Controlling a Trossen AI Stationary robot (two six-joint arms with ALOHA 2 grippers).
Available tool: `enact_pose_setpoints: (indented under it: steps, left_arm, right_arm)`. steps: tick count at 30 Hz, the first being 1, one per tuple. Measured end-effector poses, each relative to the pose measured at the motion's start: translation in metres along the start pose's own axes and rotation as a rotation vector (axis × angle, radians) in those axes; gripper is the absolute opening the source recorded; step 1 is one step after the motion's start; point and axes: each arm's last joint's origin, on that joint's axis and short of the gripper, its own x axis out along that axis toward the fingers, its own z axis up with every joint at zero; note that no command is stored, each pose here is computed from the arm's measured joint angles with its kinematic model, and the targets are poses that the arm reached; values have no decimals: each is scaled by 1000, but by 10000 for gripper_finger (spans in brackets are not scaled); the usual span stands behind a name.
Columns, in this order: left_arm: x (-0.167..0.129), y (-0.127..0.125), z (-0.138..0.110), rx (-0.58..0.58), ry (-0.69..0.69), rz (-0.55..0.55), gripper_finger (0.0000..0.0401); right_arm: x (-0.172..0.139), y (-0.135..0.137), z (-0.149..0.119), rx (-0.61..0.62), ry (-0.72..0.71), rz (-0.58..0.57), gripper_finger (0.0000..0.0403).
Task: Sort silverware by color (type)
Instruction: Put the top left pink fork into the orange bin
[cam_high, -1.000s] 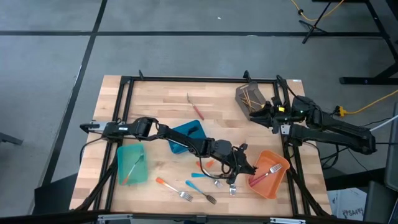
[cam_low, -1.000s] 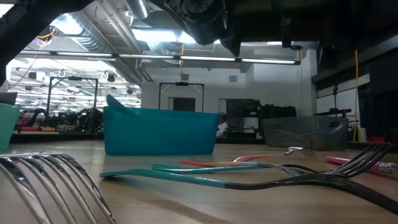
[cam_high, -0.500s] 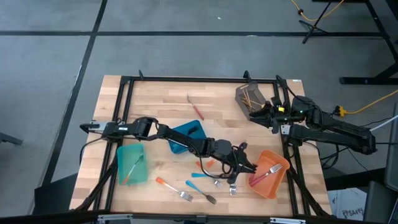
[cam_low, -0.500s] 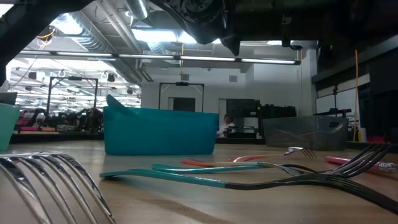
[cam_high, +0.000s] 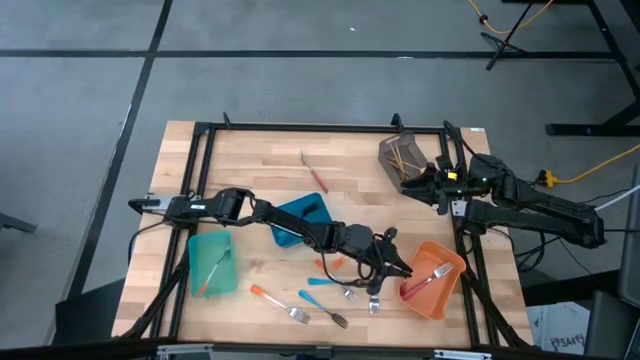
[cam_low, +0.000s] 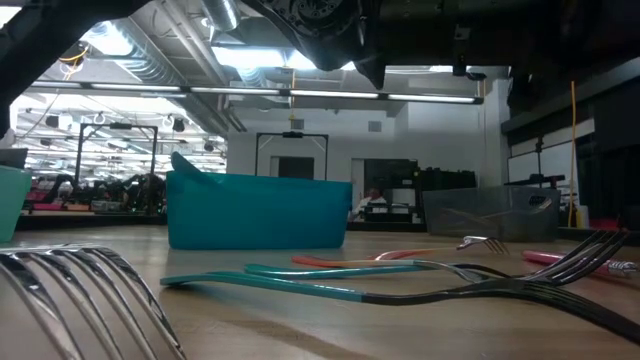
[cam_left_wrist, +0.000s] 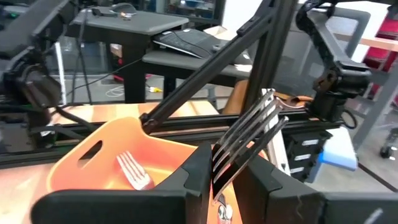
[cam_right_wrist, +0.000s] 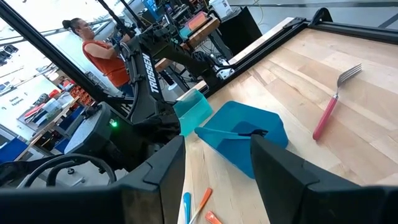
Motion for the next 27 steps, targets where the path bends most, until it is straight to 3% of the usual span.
enact_pose_setpoints:
  steps: [9, 23, 27]
  left_arm:
    - [-2, 11, 3, 1, -26, 60, 53]
    - [-2, 14, 3, 0, -27, 67, 53]
    - [-3, 18, 4, -2, -28, 76, 71]
  right_arm:
    - [0, 0, 0, 2, 3, -2, 170]
    - [0, -1, -1, 4, 9, -5, 170]
    - [0, -2, -3, 11, 26, -17, 170]
